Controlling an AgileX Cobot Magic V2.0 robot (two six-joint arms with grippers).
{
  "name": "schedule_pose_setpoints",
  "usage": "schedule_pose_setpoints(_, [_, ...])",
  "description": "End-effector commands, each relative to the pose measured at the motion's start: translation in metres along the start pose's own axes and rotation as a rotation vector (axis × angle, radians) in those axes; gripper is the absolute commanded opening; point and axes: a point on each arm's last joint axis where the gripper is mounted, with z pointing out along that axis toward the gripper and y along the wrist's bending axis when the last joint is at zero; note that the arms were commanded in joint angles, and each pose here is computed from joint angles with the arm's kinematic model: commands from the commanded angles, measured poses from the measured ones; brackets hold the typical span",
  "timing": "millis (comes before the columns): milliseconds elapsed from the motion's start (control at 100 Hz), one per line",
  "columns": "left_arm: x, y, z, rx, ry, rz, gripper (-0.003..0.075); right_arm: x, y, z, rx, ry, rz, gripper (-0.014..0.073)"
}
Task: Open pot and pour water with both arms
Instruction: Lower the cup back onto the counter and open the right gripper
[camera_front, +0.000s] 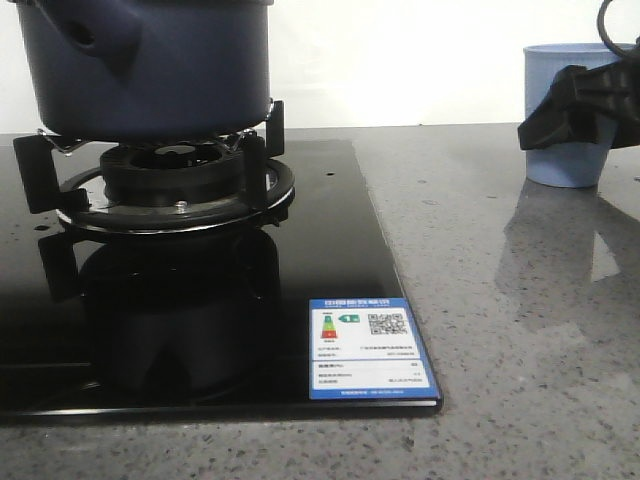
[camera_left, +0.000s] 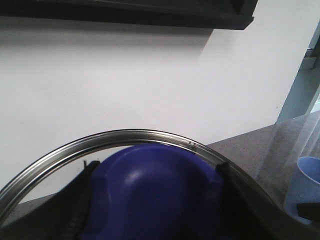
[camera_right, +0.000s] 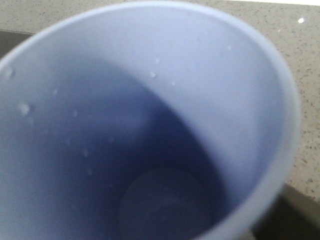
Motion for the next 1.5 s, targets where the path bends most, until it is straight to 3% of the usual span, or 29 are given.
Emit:
schedule_pose_setpoints(0, [-0.023, -0.009, -0.011, 0.008, -0.108, -0.017, 0.0316, -0.018, 0.002, -0.008, -0.018, -0.078, -0.01, 0.0638])
schedule_pose_setpoints(320, [-0.022, -0.012, -0.011, 0.041, -0.101, -0.013, 0.0316, -0.027, 0.013, -0.035, -0.03, -0.082, -0.04, 0.0636])
schedule_pose_setpoints(720, [-0.015, -0.034, 0.007, 0.154, -0.069, 0.016, 0.0316, 0.014, 0.026, -0.078, 0.047, -0.012, -0.01, 0.0636])
schedule_pose_setpoints(860, [-0.005, -0.038, 0.022, 0.197, -0.032, -0.001, 0.0316, 0.018, 0.032, -0.098, 0.073, -0.051, 0.018, 0.0636])
schedule_pose_setpoints(1230, [0.02, -0.036, 0.055, 0.234, 0.049, -0.017, 0.0316, 0.004, 0.046, -0.156, 0.169, -0.256, -0.046, 0.0636])
schedule_pose_setpoints(1490, [0.028, -0.036, 0.063, 0.244, 0.067, 0.003, 0.0316, -0.001, 0.05, -0.175, 0.199, -0.33, -0.066, 0.0636])
